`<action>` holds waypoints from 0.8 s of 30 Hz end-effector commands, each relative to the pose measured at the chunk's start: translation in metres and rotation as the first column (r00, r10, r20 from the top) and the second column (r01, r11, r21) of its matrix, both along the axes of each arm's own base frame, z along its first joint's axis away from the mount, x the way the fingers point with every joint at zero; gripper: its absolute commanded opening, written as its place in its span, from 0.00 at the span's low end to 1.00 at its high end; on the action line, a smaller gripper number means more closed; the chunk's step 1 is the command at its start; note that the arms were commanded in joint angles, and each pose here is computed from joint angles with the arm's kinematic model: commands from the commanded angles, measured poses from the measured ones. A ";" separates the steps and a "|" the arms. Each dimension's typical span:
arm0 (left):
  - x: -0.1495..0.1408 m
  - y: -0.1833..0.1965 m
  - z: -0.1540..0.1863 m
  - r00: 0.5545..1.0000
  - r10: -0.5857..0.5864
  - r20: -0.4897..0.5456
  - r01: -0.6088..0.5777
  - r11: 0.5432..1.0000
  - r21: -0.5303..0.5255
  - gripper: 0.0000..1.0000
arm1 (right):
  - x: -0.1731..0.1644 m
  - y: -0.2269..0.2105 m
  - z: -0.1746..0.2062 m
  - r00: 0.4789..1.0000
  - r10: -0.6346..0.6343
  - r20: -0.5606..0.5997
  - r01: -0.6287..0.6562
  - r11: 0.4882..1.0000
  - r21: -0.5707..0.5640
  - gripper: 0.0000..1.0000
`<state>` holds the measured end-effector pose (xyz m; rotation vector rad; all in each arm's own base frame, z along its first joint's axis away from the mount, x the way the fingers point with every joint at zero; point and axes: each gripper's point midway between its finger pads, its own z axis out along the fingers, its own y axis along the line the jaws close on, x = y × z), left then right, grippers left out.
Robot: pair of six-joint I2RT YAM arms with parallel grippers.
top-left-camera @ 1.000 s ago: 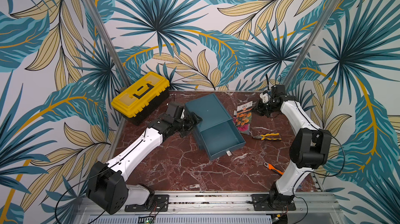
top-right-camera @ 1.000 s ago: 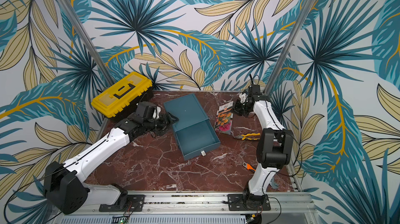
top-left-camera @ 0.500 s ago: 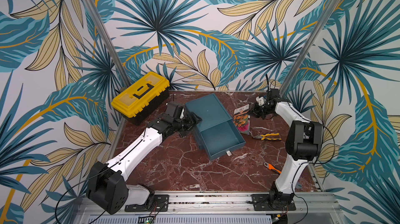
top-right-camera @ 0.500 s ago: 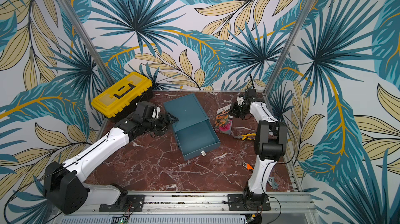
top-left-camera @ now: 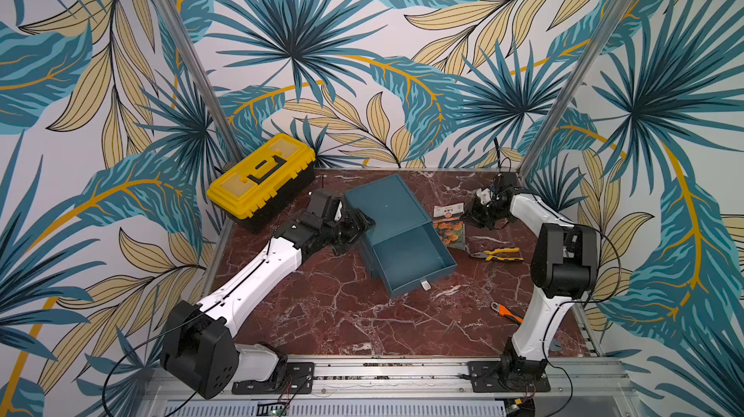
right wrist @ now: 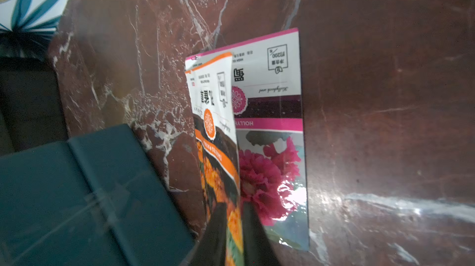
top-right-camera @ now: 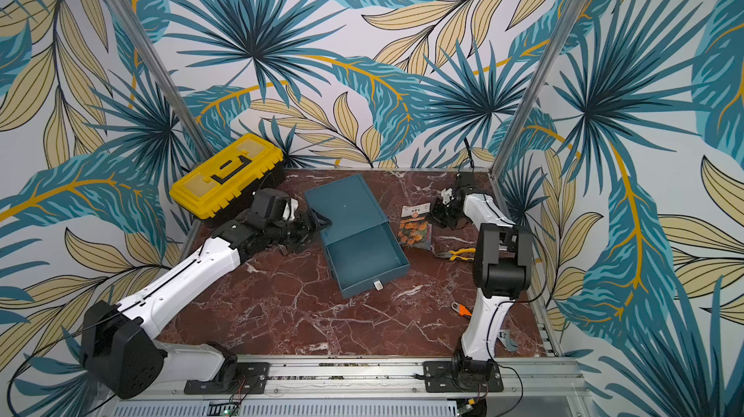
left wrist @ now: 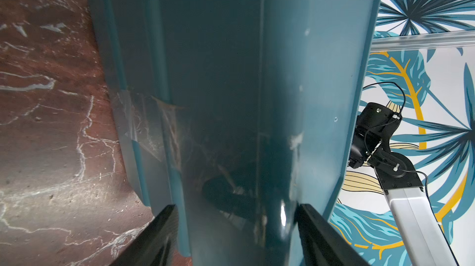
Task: Take the seed bags out of the drawer
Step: Place the seed packet at the center of the board.
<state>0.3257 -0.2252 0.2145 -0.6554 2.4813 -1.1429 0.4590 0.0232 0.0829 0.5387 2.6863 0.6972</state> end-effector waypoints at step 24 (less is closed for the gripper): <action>-0.002 0.011 0.001 1.000 0.025 -0.007 -0.024 0.999 0.044 0.79 | -0.112 -0.003 0.096 0.993 -0.080 0.082 0.089 0.989 -0.119 0.33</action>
